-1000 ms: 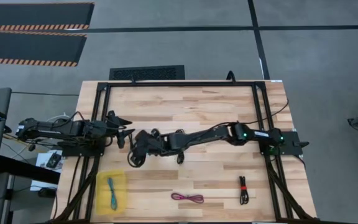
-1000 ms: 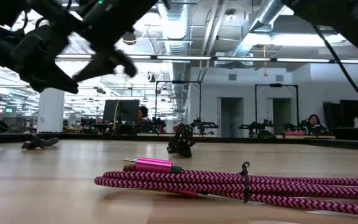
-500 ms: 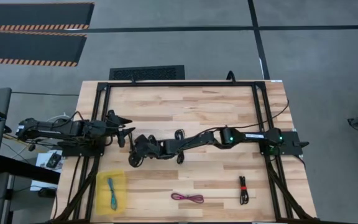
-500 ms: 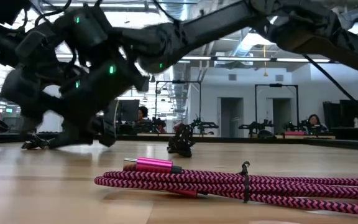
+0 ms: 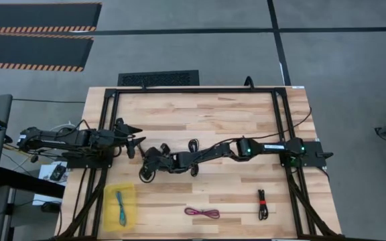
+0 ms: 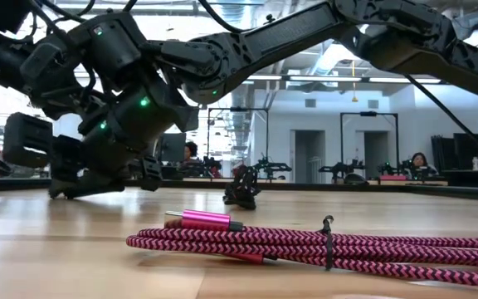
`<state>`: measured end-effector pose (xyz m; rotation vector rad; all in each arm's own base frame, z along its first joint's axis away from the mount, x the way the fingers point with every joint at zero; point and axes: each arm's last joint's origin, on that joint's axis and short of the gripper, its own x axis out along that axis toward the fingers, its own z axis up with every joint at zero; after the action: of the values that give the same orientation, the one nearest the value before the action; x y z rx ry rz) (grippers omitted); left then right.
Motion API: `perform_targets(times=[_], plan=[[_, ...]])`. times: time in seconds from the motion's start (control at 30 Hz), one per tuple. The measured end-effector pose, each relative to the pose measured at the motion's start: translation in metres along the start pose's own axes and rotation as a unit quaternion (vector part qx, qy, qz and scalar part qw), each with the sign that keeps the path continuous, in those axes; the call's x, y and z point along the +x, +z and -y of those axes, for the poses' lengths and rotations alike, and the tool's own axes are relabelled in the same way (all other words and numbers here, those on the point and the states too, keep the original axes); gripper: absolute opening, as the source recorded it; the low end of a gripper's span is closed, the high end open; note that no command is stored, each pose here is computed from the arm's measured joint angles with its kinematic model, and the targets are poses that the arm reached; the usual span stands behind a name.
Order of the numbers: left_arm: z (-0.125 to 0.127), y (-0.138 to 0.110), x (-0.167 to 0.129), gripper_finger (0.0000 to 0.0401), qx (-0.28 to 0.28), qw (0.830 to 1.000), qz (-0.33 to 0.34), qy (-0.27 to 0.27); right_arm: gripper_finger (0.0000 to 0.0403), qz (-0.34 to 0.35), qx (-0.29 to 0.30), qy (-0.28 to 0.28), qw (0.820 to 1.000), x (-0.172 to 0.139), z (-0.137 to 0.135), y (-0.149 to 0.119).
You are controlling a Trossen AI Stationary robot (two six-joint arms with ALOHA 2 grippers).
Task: Pick and place USB-C Cables
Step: Put the top left black charger cable into the yellow bin
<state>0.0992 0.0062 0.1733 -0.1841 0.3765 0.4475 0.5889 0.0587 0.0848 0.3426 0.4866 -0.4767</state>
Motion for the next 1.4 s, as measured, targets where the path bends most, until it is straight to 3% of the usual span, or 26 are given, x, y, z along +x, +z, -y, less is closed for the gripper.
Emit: perform_targets(times=[0.13,0.27,0.47,0.6,1.07,1.4], plan=[[0.000,0.000,0.000,0.0182,0.000,1.000,-0.001,-0.001,0.0018,-0.011,-0.004,0.002,1.000,-0.004,0.000,0.004],[0.000,-0.002,0.000,0.0182,0.004,1.000,-0.008,-0.001,0.0031,-0.038,-0.016,-0.017,0.999,-0.016,0.002,0.015],[-0.001,-0.004,0.000,0.0182,0.008,1.000,-0.022,0.002,0.0018,-0.083,-0.076,-0.105,0.988,-0.050,0.009,0.039],[-0.001,-0.005,0.000,0.0182,0.005,1.000,-0.029,-0.007,0.0006,-0.100,-0.106,-0.104,0.984,-0.067,0.004,0.046],[0.000,-0.006,0.000,0.0182,-0.009,0.999,-0.037,-0.018,0.0007,-0.102,-0.199,0.048,0.973,-0.123,-0.052,0.051],[0.003,-0.008,-0.002,0.0182,-0.014,0.999,-0.039,-0.028,0.0007,-0.046,-0.260,0.254,0.930,-0.141,-0.087,0.059]])
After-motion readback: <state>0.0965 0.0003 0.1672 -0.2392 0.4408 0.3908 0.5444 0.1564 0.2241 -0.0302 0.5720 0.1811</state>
